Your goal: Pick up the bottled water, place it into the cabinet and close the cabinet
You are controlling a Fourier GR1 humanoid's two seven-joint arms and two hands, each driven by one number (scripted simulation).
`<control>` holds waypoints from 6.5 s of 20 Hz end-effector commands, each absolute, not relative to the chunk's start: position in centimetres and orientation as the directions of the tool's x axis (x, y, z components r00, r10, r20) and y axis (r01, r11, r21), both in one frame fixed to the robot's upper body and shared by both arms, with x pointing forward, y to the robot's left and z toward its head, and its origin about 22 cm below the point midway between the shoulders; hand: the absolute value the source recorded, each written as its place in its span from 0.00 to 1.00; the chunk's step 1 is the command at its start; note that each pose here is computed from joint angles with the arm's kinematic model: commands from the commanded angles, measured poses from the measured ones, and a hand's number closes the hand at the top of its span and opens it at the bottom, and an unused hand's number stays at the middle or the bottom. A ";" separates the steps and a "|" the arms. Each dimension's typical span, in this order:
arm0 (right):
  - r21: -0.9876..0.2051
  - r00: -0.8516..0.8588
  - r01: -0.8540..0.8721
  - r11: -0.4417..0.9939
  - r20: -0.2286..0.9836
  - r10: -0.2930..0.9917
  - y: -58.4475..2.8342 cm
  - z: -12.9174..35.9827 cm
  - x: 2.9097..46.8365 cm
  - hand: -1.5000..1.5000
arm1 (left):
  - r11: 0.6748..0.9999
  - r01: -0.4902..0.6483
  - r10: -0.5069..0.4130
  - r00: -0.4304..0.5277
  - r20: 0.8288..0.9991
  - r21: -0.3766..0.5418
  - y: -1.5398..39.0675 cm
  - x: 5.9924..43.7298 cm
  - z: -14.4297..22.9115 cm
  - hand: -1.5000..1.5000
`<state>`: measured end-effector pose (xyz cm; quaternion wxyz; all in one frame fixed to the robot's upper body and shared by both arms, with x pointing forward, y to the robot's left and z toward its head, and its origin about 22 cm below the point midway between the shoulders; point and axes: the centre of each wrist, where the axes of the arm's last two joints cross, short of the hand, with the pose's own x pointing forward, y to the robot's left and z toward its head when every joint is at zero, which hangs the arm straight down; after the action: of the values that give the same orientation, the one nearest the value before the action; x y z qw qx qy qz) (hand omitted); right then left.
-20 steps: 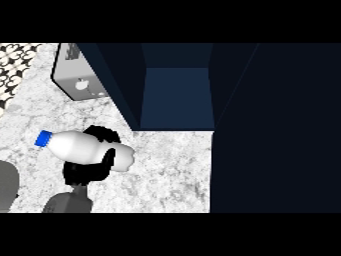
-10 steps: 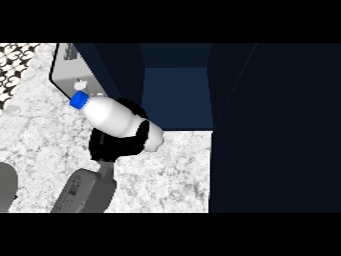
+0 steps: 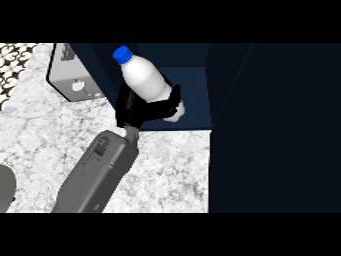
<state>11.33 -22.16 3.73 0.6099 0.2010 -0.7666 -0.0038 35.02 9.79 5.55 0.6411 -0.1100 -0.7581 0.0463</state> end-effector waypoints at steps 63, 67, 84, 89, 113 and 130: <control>0.245 -0.176 -0.325 0.914 0.933 -0.313 -21.9 3.7 12.6 0.00 | 0.986 -0.148 -0.116 -0.307 0.945 0.073 14.2 43.1 2.5 0.00; 0.240 -0.185 -0.324 0.915 0.932 -0.310 -22.5 2.0 12.9 0.00 | 0.995 -0.101 -0.049 -0.356 0.933 0.014 13.2 42.7 2.3 0.00; 0.253 -0.173 -0.261 0.932 0.937 -0.303 -21.5 4.8 11.3 0.00 | 0.985 0.096 0.166 -0.351 0.922 -0.141 11.6 37.9 2.3 0.00; 0.247 -0.164 -0.301 0.921 0.938 -0.305 -20.3 4.7 10.4 0.00 | 0.973 0.117 0.228 -0.358 0.906 -0.199 11.7 34.3 2.9 0.00; -0.011 -0.133 -0.686 0.728 0.985 -0.110 -19.8 9.3 8.0 1.00 | 0.953 0.100 0.303 -0.394 0.868 -0.287 18.5 11.5 7.7 0.00; -0.045 -0.161 -0.740 0.671 0.981 -0.112 -15.1 11.2 8.7 1.00 | 0.947 0.092 0.319 -0.403 0.858 -0.309 25.7 6.3 9.6 0.00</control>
<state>8.96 -19.26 11.15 0.5785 0.2049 -0.7305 0.2995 7.29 24.88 8.52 0.5376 -0.1066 -0.8315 0.0908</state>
